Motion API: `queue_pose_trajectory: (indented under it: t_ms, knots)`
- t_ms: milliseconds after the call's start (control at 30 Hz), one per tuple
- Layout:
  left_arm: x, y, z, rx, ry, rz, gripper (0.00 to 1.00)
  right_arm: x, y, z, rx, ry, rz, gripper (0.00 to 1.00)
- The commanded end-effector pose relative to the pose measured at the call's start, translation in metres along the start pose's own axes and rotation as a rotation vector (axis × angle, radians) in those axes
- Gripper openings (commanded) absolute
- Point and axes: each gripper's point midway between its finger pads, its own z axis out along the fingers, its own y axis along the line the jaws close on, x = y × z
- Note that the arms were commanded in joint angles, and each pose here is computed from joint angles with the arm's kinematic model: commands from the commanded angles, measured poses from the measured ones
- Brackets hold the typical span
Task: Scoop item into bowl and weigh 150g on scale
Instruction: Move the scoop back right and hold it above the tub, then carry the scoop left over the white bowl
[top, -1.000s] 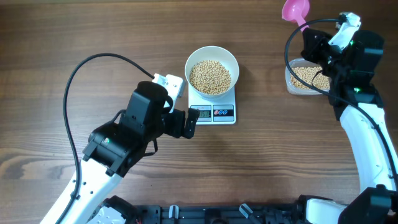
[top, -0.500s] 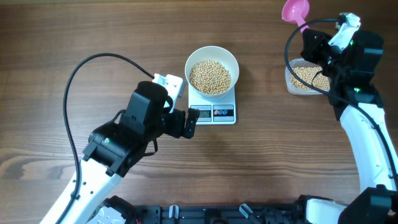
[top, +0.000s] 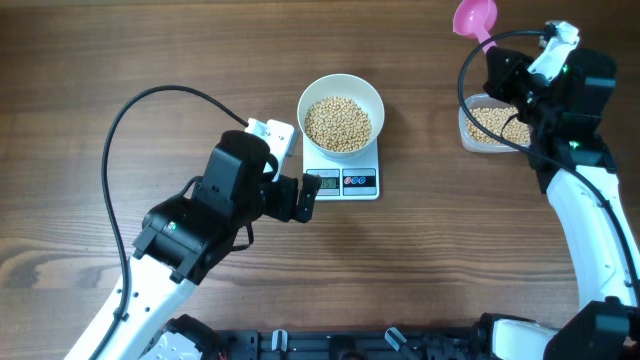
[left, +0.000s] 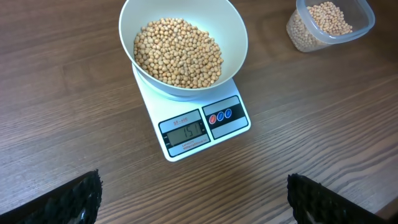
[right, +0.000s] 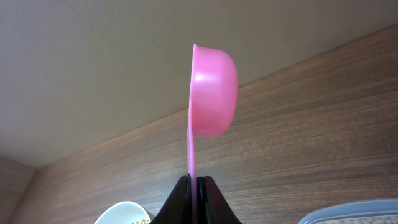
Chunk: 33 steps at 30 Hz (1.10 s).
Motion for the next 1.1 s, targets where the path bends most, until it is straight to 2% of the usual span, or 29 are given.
queue_pose_trajectory:
  t_ms: [0, 967, 1067]
  knots:
    - [-0.002, -0.001, 0.000, 0.006, -0.003, -0.012, 1.00, -0.003, 0.001, -0.002, 0.006, -0.013, -0.004, 0.04]
    - [-0.002, -0.001, 0.000, 0.006, -0.003, -0.012, 1.00, -0.003, 0.001, -0.002, 0.005, -0.013, -0.002, 0.04]
    - [-0.002, -0.001, 0.000, 0.006, -0.003, -0.012, 1.00, 0.000, 0.018, -0.002, -0.086, 0.014, -0.013, 0.04]
